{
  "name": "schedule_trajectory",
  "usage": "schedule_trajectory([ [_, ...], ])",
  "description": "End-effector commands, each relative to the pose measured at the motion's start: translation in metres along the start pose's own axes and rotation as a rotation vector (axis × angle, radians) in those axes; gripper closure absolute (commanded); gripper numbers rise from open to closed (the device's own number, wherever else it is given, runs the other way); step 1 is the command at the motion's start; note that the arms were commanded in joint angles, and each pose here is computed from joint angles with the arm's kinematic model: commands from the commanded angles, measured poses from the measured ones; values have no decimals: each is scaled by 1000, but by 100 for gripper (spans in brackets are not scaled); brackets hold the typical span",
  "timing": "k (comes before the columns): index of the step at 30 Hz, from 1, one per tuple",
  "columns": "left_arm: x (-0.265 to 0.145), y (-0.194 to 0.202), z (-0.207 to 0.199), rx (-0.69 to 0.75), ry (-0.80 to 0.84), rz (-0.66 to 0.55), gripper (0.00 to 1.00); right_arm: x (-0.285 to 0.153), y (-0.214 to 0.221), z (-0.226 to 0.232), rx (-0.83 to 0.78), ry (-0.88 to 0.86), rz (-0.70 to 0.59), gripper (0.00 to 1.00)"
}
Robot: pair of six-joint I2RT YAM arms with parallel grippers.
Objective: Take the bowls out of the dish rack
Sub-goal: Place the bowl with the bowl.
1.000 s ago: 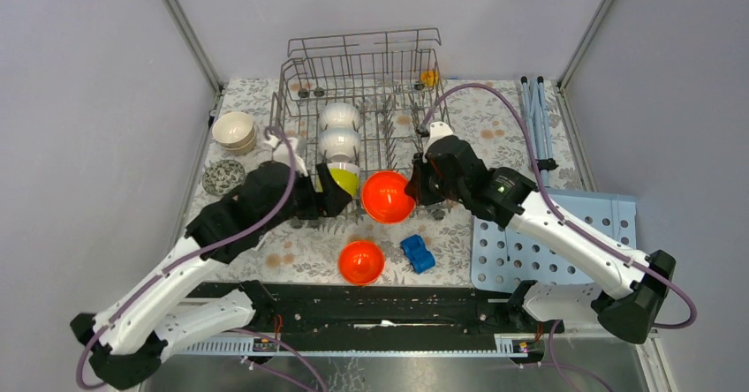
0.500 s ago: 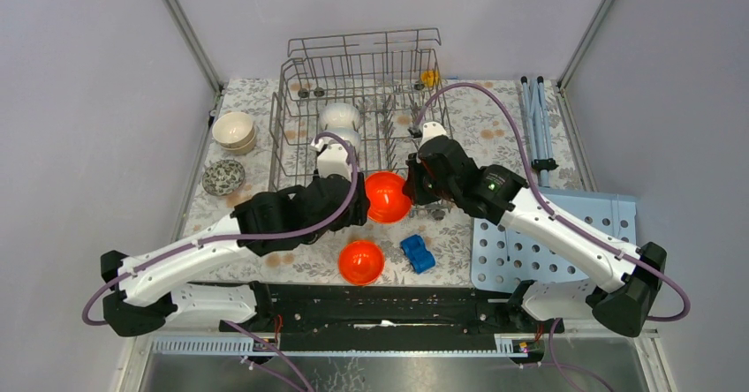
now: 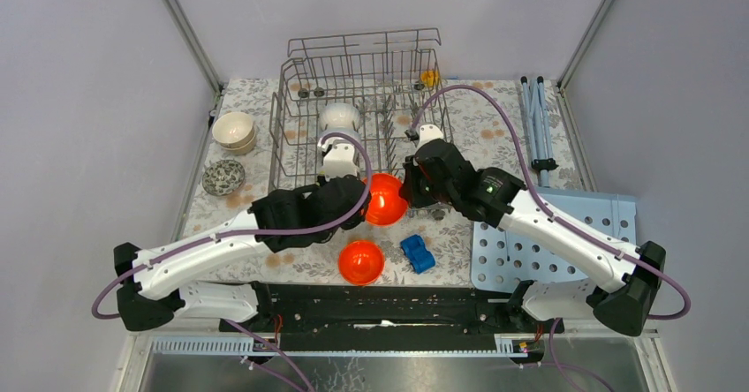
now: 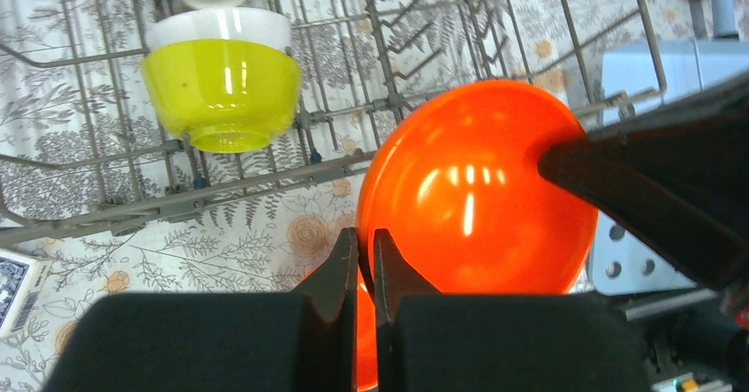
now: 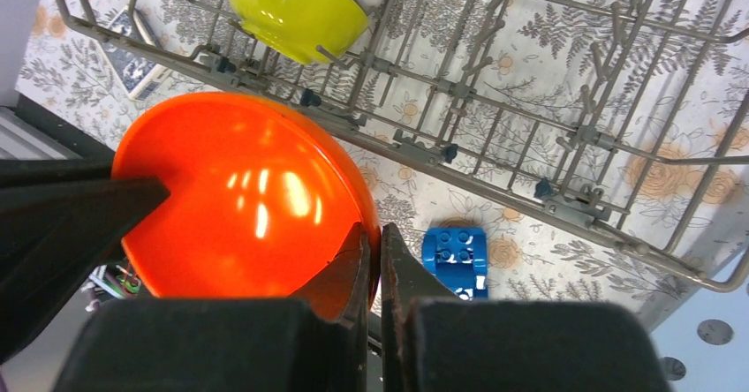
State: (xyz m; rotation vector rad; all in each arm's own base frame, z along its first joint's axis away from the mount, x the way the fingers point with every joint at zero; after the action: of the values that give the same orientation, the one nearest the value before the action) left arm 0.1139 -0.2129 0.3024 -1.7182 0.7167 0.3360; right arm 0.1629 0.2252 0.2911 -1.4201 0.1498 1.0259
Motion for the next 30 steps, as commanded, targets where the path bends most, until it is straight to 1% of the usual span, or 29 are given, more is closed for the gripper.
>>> schedule_trajectory([
  [1, -3, -6, 0, -3, -1, -30, 100, -10, -15, 10, 18, -52, -85, 98],
  [2, -4, -6, 1, -6, 1, -29, 100, -10, -14, 10, 17, -62, -87, 91],
  [3, -5, -6, 2, -9, 5, -30, 100, -12, -14, 10, 15, -75, -92, 82],
  [6, -8, -5, 6, -15, 17, -32, 100, -17, -12, 11, 11, -106, -94, 46],
  [8, -13, -5, 11, -19, 29, -36, 100, -22, -10, 9, 9, -112, -97, 28],
  [11, -21, -6, 18, -25, 57, -34, 100, -33, -7, 5, 5, -118, -115, 10],
  [13, -28, -5, 24, -21, 74, -24, 100, -39, -1, 2, 1, -139, -130, 1],
  [17, -34, 4, 32, 6, 118, 28, 100, -57, 15, -6, -35, -223, -200, 0],
  [21, -38, 20, 41, 32, 167, 115, 100, -67, 45, -21, -90, -293, -267, 0],
  [25, -36, 38, 50, 37, 175, 187, 100, -73, 77, -32, -68, -380, -348, 0],
  [30, -25, 55, 54, 46, 130, 241, 100, -65, 109, -43, 5, -395, -374, 0],
])
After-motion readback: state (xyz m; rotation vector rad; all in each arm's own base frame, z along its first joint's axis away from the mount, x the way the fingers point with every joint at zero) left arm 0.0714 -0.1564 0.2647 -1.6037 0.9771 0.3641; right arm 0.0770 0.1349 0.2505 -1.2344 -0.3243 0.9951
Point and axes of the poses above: each gripper's point midway between its finger pads, its own x axis out along the fingers, its own z axis along the line the jaws close on, y = z × x, the point moved 10 cm from there along -x, back along the fingers, and after that the axes turned 5 degrees about -x, right-handed, at the moved point
